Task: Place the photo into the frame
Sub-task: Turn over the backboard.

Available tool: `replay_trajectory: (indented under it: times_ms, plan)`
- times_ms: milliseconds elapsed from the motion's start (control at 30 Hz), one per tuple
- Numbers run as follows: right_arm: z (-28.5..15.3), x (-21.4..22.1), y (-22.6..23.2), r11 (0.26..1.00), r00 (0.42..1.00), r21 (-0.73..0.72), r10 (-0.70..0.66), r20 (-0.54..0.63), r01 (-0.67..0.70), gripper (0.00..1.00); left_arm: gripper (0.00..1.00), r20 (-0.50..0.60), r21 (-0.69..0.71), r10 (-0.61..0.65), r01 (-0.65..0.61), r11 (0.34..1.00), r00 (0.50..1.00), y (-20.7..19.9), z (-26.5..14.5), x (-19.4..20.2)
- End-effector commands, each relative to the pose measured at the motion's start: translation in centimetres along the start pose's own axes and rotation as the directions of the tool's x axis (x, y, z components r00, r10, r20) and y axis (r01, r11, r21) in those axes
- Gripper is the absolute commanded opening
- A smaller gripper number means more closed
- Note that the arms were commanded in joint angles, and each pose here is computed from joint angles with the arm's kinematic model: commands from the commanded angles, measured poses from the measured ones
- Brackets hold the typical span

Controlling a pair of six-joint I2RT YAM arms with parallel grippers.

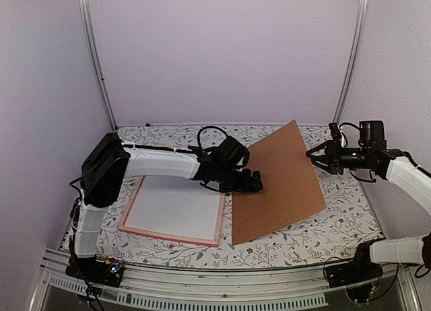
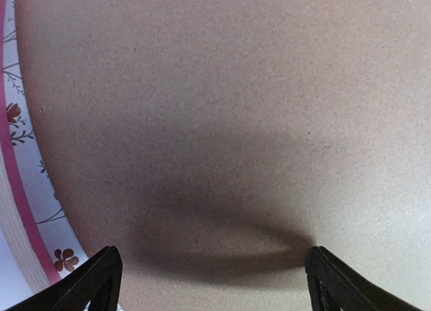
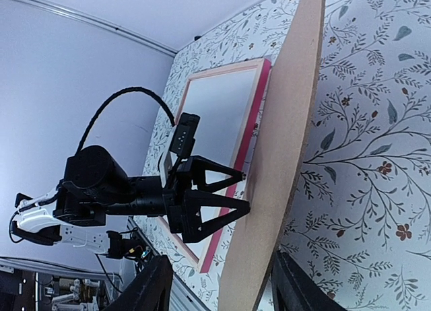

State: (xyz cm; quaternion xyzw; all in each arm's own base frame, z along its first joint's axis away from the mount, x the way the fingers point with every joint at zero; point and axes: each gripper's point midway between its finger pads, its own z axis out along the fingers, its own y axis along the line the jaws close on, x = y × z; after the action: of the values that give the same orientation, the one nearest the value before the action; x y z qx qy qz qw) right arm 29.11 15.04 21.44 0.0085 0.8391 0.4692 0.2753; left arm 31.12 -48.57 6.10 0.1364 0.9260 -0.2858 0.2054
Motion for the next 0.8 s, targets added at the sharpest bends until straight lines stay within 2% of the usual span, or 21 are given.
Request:
replay_trajectory:
  times_ms: [0,367,767]
  plan:
    - [0.5,1.6,5.9,0.981,0.994,-0.192,-0.054,-0.097,0.034,0.52,0.98,-0.033,0.068,0.014,-0.012,0.998,0.999,-1.9,-0.4,1.6]
    - [3.0,1.9,11.4,0.957,0.982,-0.276,-0.133,-0.132,0.092,0.52,0.98,0.023,0.133,-0.018,0.015,0.991,1.000,-3.1,-3.9,0.2]
    - [6.9,1.5,16.0,0.941,0.968,-0.308,-0.194,-0.157,0.138,0.53,1.00,0.204,0.187,-0.058,0.019,0.982,0.977,-3.2,-12.9,-4.0]
